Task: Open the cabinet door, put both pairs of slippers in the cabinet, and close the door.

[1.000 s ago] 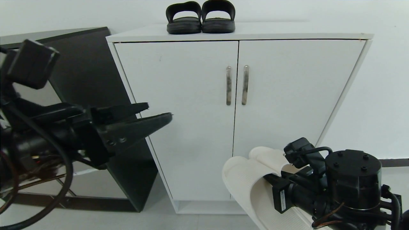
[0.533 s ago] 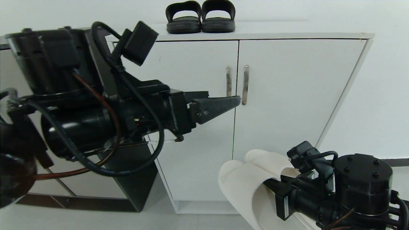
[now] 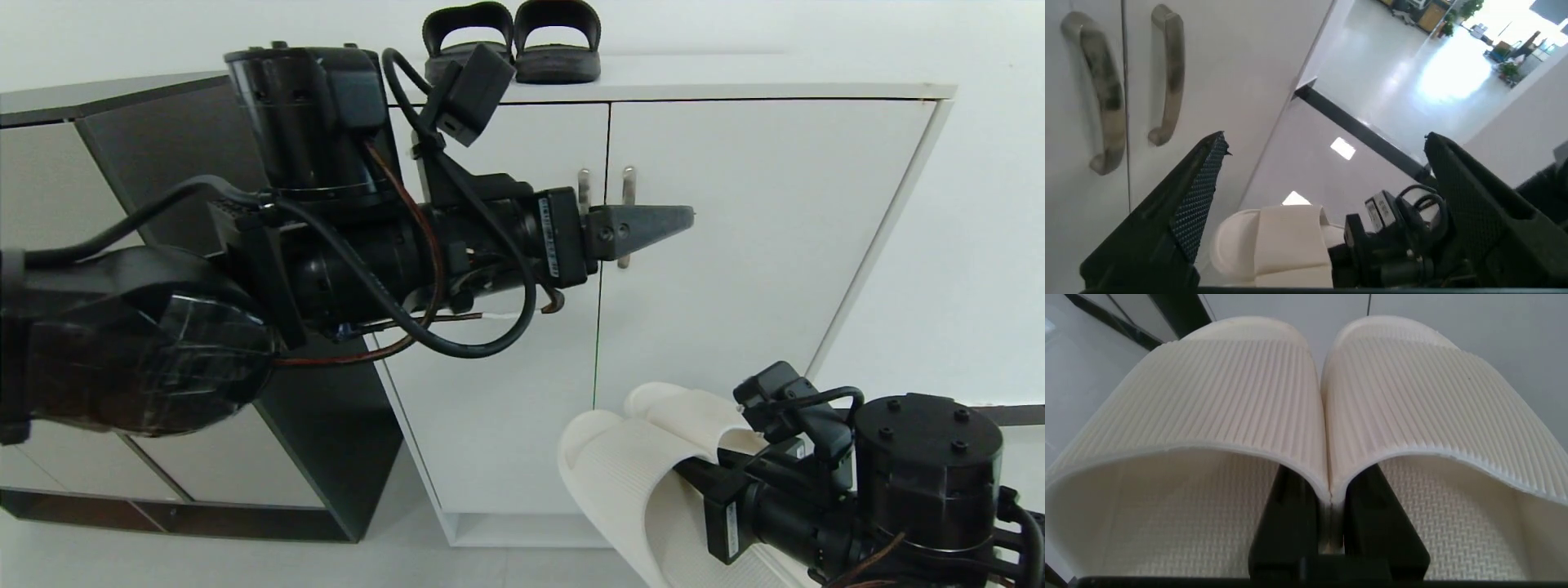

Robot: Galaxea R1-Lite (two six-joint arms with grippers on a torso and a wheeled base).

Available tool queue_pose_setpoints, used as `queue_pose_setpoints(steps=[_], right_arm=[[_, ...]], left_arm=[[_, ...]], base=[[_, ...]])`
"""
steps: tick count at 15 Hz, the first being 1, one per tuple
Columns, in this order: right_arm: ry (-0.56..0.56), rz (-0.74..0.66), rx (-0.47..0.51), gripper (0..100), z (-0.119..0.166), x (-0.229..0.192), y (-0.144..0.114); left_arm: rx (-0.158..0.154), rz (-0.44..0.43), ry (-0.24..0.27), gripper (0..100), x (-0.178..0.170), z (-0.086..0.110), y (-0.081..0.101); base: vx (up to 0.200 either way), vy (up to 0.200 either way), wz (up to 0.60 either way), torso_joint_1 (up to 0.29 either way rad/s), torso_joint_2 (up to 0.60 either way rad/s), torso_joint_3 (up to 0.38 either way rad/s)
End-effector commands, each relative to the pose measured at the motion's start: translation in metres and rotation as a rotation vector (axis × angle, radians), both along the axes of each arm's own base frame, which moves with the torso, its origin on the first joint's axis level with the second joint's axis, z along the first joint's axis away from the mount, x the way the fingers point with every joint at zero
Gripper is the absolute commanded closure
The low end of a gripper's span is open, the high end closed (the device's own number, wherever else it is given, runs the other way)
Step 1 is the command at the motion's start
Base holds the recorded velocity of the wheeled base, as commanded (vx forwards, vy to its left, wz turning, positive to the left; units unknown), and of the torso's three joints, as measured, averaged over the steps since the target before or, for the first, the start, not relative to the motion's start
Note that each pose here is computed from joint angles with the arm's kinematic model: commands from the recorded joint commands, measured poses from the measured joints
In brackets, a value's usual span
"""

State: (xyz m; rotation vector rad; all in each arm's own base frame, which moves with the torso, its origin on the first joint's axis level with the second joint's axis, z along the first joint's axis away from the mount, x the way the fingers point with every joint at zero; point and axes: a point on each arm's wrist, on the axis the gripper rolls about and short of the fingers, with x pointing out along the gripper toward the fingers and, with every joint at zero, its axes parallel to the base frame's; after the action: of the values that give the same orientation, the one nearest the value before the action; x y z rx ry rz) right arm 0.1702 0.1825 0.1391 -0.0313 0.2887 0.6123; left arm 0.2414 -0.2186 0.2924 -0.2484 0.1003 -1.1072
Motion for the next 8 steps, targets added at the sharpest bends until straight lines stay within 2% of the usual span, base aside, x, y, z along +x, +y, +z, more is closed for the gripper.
queue_pose_setpoints(steps=[1, 3, 5, 6, 8], right_arm=[[0.001, 0.0, -0.002, 100, -0.001, 0.0, 0.0], [0.002, 0.0, -0.003, 100, -0.001, 0.0, 0.0], [0.002, -0.001, -0.003, 100, -0.001, 0.0, 0.0], [0.001, 0.0, -0.002, 100, -0.001, 0.0, 0.0], [0.0, 0.001, -0.003, 100, -0.001, 0.0, 0.0]], left_arm=[[0.018, -0.002, -0.007, 0, 0.004, -0.006, -0.015], [0.034, 0.034, -0.03, 0, 0.012, -0.009, -0.022], [0.032, 0.061, -0.046, 0, 0.016, -0.006, -0.022], [0.033, 0.064, -0.049, 0, 0.017, -0.006, -0.022], [0.055, 0.085, -0.038, 0, 0.02, -0.005, -0.024]], base=[[0.0, 0.0, 0.0, 0.0, 0.0, 0.0], [0.0, 0.0, 0.0, 0.0, 0.0, 0.0], [0.0, 0.0, 0.0, 0.0, 0.0, 0.0], [0.0, 0.0, 0.0, 0.0, 0.0, 0.0], [0.0, 0.0, 0.0, 0.0, 0.0, 0.0]])
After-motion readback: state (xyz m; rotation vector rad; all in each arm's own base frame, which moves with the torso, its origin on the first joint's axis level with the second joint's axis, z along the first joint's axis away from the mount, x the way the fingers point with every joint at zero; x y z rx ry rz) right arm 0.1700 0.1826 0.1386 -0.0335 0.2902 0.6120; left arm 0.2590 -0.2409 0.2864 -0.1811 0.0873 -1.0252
